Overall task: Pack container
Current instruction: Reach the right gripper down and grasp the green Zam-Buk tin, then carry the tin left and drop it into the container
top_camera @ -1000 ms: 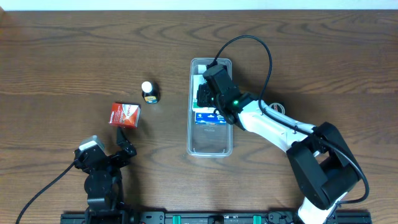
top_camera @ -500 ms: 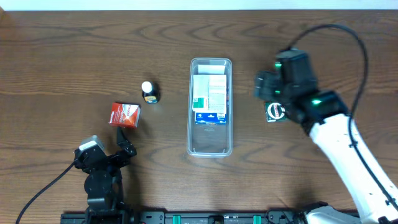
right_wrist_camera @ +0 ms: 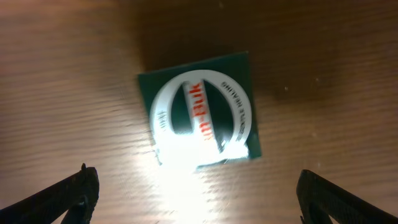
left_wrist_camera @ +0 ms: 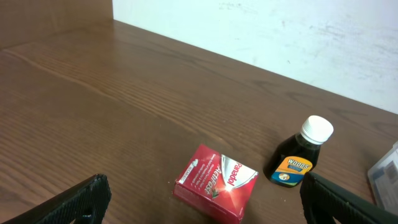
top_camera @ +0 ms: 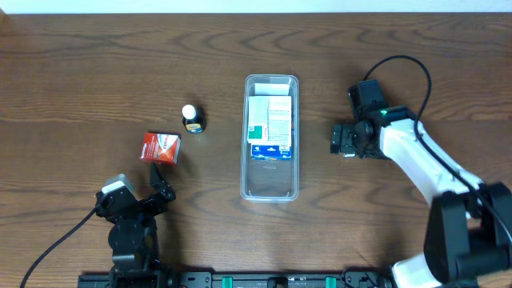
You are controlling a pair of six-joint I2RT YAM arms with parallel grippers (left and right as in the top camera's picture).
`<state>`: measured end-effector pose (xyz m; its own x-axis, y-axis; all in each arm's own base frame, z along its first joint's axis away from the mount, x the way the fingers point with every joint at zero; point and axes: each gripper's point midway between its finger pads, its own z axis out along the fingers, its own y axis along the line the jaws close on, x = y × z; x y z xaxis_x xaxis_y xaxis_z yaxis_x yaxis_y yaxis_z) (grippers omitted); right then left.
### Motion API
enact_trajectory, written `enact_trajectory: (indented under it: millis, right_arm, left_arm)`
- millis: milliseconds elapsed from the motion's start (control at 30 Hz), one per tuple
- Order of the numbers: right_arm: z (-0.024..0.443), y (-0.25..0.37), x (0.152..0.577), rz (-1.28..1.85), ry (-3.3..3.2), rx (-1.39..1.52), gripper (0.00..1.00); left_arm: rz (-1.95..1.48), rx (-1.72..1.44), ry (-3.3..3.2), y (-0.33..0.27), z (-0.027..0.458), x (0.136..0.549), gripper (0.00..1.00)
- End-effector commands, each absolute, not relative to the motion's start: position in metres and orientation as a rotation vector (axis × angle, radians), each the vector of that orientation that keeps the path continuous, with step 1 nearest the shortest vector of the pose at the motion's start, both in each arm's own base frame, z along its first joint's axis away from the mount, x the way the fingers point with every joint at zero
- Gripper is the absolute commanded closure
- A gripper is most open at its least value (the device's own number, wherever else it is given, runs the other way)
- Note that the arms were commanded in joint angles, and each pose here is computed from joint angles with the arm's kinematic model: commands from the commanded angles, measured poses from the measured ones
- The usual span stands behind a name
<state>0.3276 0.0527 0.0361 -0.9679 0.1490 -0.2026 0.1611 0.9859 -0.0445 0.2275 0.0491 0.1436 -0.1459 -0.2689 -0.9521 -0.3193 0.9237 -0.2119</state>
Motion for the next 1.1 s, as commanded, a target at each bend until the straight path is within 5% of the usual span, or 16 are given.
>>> enact_trajectory:
  millis: [0, 200, 533, 1067]
  right_arm:
    - [0.014, 0.036, 0.328, -0.164, 2.981, 0.187, 0.01]
    - [-0.003, 0.037, 0.333, -0.149, 2.997, 0.18, 0.04]
    - [0.019, 0.047, 0.343, -0.052, 2.928, 0.178, 0.3]
    - [0.186, 0.149, 0.341, 0.477, 2.465, 0.041, 0.49]
  left_arm:
    - [0.061, -0.449, 1.764, 0.051, 0.131, 0.227, 0.02]
    - [0.061, -0.449, 1.764, 0.051, 0.131, 0.227, 0.02]
    - [0.06, -0.449, 1.764, 0.051, 0.131, 0.227, 0.02]
    - [0.061, -0.449, 1.763, 0.051, 0.131, 0.227, 0.02]
